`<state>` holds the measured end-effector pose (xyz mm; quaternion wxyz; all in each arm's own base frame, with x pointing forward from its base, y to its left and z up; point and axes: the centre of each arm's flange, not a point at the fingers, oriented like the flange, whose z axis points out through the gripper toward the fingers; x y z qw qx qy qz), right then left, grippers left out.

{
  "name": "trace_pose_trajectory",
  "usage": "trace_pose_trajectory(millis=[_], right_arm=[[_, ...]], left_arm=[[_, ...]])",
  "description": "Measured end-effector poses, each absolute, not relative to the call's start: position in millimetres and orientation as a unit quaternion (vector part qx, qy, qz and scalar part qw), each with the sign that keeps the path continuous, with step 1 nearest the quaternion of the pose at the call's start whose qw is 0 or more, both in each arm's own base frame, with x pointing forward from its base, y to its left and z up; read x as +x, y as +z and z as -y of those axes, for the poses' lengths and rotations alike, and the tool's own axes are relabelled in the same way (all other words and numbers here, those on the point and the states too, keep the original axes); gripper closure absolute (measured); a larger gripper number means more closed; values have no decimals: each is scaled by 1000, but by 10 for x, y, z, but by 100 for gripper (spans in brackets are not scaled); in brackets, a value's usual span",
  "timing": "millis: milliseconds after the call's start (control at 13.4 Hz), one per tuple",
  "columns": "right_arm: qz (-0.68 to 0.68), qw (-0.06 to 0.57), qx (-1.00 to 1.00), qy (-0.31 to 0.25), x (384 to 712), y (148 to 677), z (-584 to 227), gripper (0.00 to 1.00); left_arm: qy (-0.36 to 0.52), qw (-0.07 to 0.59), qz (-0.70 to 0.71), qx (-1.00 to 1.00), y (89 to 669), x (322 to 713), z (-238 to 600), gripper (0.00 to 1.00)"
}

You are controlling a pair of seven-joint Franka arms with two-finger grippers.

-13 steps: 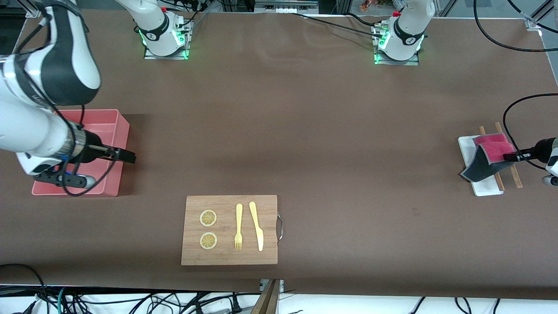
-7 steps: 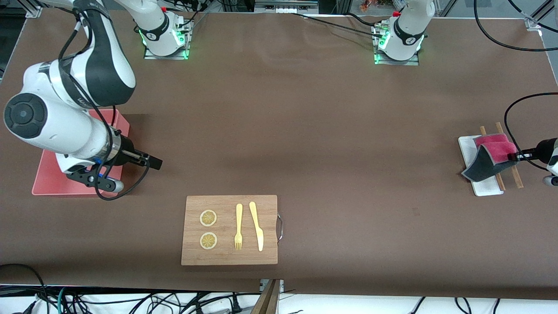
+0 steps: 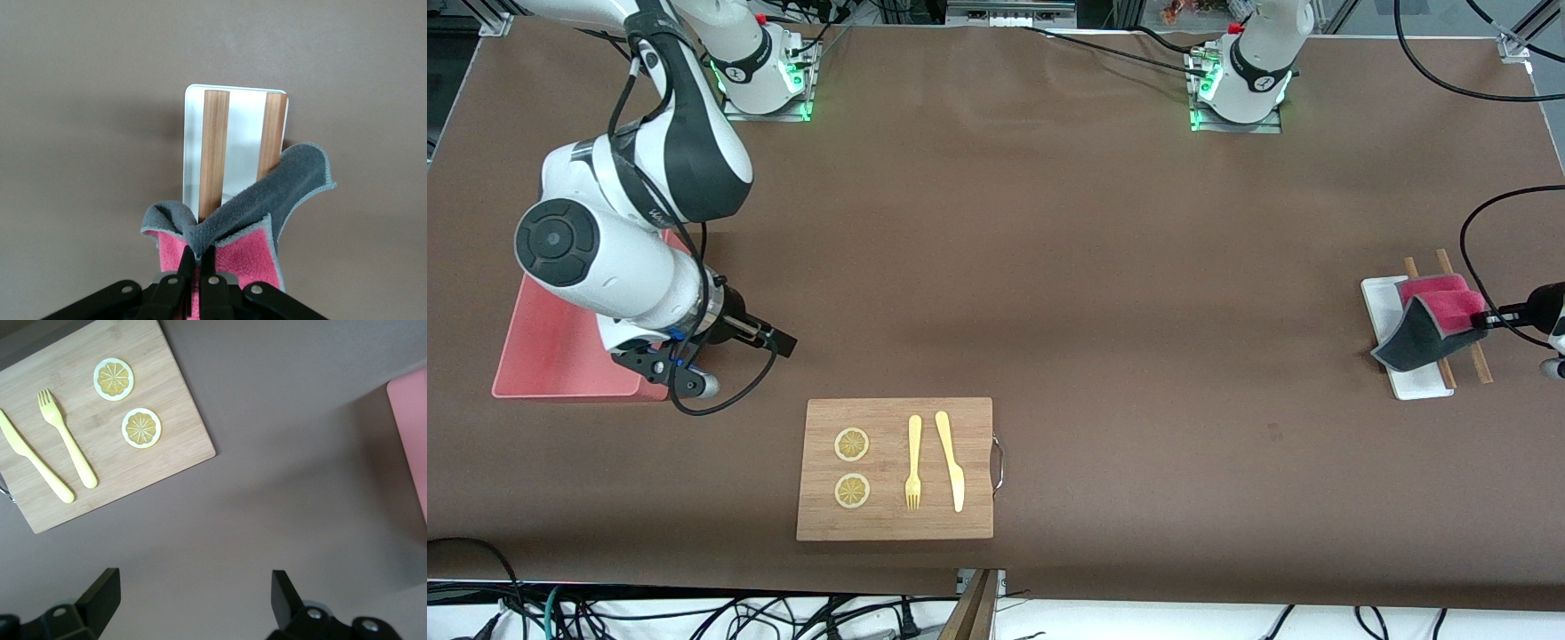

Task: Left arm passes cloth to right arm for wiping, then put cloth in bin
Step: 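Grasp and lift the cloth with the left gripper while the right gripper advances, then carry the cloth with the left gripper toward the right gripper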

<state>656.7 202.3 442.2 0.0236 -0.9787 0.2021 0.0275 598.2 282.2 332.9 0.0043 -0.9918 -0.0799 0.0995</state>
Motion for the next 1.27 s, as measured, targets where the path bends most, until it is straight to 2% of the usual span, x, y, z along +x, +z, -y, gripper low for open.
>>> trace_pose_trajectory(millis=[299,597,970,1269], right_arm=[[-208,32,-977,31,6541,4300,-2268,0],[-241,56,-968,43,6589,4094,-2362,0],[-314,67,-947,32,6555,3909,-2771,0],[-376,85,-922,17,6508,3769,-3148,0]], left_arm=[[110,-7,53,-993,4063,6018,-2594,95],[114,-26,14,-993,4727,6226,-1954,95],[109,-52,-12,-993,4959,6467,-408,95],[138,-86,104,-981,5005,6387,1194,95]])
